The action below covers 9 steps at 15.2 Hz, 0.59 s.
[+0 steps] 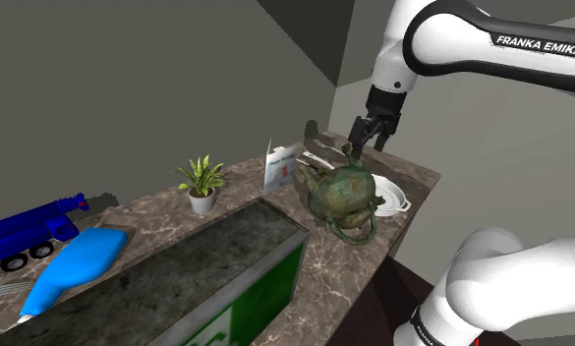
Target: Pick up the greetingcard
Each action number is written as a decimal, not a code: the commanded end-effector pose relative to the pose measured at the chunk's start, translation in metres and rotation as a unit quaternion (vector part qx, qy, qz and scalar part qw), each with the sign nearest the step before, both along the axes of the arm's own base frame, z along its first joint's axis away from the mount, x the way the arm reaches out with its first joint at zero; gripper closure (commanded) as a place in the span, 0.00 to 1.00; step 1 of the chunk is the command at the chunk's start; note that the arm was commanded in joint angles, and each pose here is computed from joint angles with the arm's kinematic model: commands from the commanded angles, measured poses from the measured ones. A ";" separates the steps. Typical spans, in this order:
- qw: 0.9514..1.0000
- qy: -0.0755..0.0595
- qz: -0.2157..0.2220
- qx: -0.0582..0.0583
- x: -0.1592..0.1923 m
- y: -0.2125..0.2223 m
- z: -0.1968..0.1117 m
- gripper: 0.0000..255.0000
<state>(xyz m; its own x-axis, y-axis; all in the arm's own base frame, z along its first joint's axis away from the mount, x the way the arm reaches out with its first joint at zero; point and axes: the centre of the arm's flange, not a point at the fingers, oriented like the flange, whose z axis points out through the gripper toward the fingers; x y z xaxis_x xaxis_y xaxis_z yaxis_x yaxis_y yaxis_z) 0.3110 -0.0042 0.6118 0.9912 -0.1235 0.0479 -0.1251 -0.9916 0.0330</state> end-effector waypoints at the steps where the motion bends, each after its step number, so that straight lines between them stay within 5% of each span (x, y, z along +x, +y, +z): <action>1: 1.000 0.000 0.000 0.000 0.000 0.000 0.000 0.00; 9: 0.999 0.018 -0.026 0.017 0.101 0.034 -0.023 0.00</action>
<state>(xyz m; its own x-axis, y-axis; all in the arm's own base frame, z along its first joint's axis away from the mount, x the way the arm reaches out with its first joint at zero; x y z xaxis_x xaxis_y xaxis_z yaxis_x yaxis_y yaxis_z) 0.3979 0.0250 0.6004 0.9850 -0.1692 0.0331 -0.1695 -0.9855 0.0072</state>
